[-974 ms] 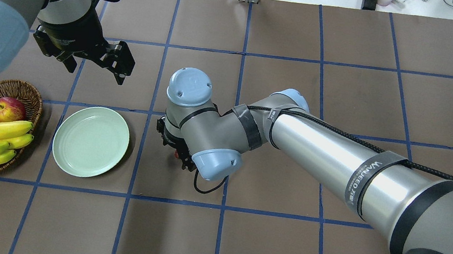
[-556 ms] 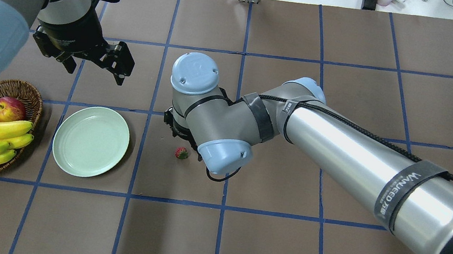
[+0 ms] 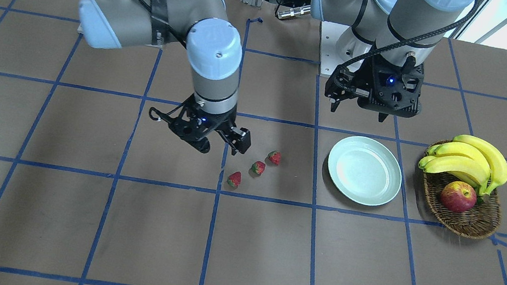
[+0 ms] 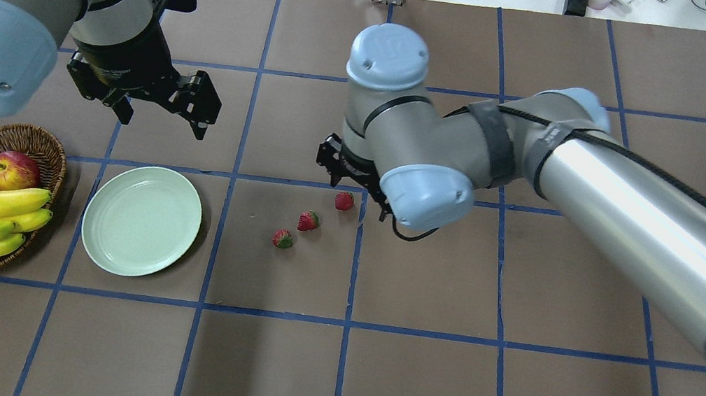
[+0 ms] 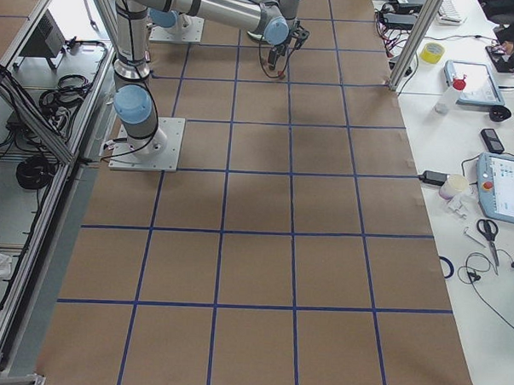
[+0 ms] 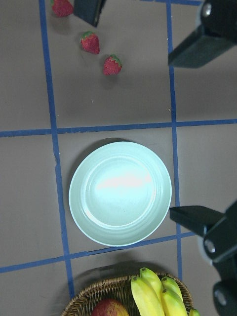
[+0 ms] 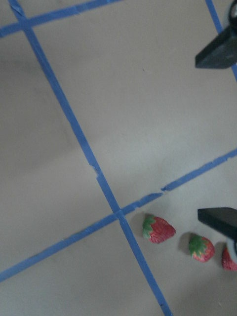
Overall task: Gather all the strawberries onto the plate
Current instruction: 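Withdraw the right arm while the left gripper reaches toward the strawberries, then grasp one strawberry with the left gripper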
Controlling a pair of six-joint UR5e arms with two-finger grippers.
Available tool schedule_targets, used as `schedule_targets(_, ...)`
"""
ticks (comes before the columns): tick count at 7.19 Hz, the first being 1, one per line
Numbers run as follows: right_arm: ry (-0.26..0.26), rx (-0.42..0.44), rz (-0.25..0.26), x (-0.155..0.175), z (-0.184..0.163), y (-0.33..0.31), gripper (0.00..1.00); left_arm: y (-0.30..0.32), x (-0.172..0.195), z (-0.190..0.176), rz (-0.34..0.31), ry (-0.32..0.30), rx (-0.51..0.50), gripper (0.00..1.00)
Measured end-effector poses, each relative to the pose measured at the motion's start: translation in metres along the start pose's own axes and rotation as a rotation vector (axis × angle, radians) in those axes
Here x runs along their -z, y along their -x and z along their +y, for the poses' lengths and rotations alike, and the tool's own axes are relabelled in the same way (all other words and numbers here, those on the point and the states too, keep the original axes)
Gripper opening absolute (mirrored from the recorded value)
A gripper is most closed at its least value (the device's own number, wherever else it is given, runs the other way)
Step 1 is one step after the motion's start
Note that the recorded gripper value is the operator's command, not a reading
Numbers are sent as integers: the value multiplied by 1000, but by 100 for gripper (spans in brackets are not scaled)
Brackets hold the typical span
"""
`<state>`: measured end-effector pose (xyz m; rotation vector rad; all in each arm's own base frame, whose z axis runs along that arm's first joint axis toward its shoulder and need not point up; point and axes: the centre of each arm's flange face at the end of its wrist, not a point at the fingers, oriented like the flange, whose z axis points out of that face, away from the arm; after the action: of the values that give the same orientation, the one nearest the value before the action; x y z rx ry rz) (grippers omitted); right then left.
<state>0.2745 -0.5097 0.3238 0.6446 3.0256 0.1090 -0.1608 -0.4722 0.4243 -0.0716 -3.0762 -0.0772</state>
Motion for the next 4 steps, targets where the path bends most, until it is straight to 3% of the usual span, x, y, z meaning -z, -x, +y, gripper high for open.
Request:
schedule_targets(2, -28, 116, -10, 44, -28, -50, 100, -37, -37, -8, 30, -6, -80, 99)
schedule_targets(4, -99, 173, -23, 96, -28, -63, 100, -66, -89, -6, 28, 9, -168, 99)
